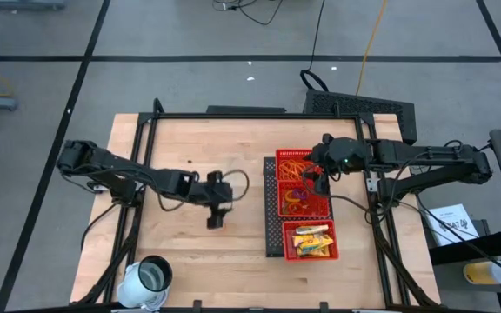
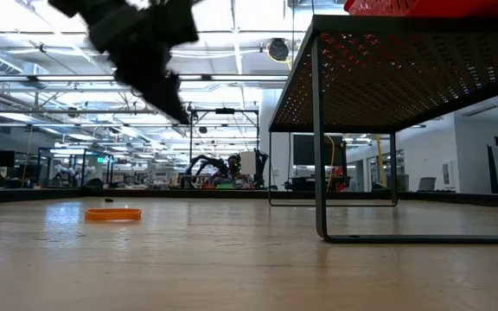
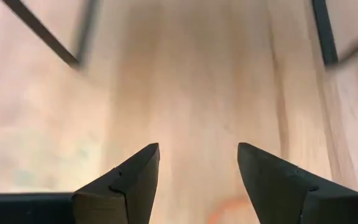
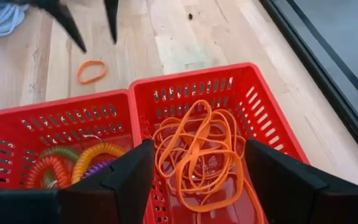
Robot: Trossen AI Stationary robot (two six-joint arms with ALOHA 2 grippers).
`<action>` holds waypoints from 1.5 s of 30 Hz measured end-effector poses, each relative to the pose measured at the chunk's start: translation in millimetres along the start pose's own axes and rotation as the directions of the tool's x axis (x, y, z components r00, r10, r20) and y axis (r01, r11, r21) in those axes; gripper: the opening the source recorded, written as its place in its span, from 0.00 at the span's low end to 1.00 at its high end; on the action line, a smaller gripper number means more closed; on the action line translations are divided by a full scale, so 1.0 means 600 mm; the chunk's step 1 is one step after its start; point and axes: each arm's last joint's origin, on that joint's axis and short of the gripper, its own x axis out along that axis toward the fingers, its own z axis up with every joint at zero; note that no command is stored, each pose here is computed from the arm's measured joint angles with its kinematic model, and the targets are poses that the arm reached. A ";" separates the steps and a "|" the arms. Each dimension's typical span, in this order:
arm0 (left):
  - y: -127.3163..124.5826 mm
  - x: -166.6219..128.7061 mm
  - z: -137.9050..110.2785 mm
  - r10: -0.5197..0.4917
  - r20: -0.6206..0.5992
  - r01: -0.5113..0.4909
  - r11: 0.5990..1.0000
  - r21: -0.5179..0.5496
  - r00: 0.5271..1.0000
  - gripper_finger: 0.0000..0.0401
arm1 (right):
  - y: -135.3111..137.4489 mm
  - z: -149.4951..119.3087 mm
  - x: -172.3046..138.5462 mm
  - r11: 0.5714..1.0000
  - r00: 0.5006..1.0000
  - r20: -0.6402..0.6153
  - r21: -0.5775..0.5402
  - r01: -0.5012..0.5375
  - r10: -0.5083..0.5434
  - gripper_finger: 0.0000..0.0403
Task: Pick & Place Office Desk Supplies
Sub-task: Put the orange rubber band into the top red bin on the shelf
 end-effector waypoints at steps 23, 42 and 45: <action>-0.065 0.126 -0.113 -0.058 -0.360 0.047 0.998 -0.040 0.931 0.56 | 0.001 0.003 0.000 1.000 1.000 0.019 -0.002 -0.002 0.002 0.59; -0.021 0.131 -0.106 0.045 -0.347 -0.067 0.996 -0.053 0.937 0.04 | 0.000 0.003 0.000 1.000 1.000 0.019 -0.017 -0.002 0.002 0.59; -0.017 0.121 -0.100 0.063 -0.325 -0.074 0.997 -0.021 0.944 0.08 | 0.000 0.003 0.000 1.000 1.000 0.018 -0.017 -0.002 0.002 0.58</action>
